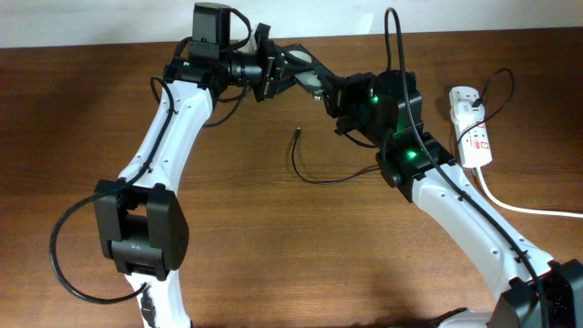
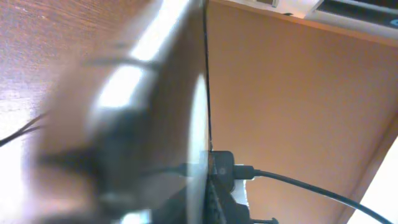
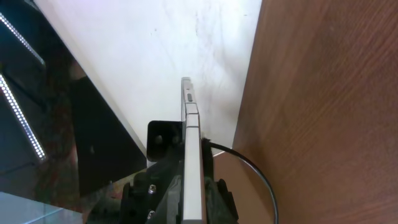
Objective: Plug charger to phone and switch on socket
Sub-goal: 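Open the right gripper off the phone and pull it back right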
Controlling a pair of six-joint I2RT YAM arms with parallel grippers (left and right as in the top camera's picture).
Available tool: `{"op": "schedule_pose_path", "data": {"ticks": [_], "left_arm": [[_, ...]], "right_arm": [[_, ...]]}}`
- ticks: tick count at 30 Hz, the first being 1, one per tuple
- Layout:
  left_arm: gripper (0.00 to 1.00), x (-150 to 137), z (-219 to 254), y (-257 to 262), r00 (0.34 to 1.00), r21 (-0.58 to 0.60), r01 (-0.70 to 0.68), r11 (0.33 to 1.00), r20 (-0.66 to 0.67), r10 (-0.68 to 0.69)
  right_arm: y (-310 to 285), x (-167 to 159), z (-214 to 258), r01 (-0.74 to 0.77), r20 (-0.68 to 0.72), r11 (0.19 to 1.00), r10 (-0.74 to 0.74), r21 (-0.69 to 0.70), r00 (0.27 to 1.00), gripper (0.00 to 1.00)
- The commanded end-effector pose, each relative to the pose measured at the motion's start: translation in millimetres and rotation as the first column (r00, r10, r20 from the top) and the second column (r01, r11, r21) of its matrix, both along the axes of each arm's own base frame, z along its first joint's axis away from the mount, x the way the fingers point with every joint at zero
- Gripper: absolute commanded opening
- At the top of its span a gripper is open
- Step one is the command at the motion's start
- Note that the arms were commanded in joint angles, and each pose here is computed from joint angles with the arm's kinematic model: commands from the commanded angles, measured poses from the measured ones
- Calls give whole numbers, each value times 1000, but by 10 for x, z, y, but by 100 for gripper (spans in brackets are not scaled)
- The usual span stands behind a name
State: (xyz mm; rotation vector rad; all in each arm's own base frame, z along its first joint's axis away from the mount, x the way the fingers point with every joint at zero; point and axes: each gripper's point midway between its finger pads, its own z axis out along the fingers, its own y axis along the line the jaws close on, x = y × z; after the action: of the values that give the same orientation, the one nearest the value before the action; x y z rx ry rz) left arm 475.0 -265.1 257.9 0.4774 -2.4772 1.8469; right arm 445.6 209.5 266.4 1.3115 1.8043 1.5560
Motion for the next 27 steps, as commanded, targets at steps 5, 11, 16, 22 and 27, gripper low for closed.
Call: {"op": "schedule_pose_path", "data": {"ticks": [5,11,16,22,27], "left_arm": [[1,-48,191,1,1000,-20,0,1000,13,1],[0,-43,187,4,1000,-18,-6,1000,6,6],[0,-26,182,22,1000,-15,-14,1000,8,14],[0,56,168,145,998,1,-38,999,48,38],[0,144,157,334,990,22,-48,999,133,45]], "right_arm": [[92,-18,126,-26,19,999,26,24,999,4],[92,-19,125,-27,19,999,26,23,999,8],[91,-19,124,-26,19,999,26,23,999,28],[76,-39,40,-24,-14,1000,24,10,1000,48],[15,-49,-86,-33,-1,993,33,-112,999,50]]}}
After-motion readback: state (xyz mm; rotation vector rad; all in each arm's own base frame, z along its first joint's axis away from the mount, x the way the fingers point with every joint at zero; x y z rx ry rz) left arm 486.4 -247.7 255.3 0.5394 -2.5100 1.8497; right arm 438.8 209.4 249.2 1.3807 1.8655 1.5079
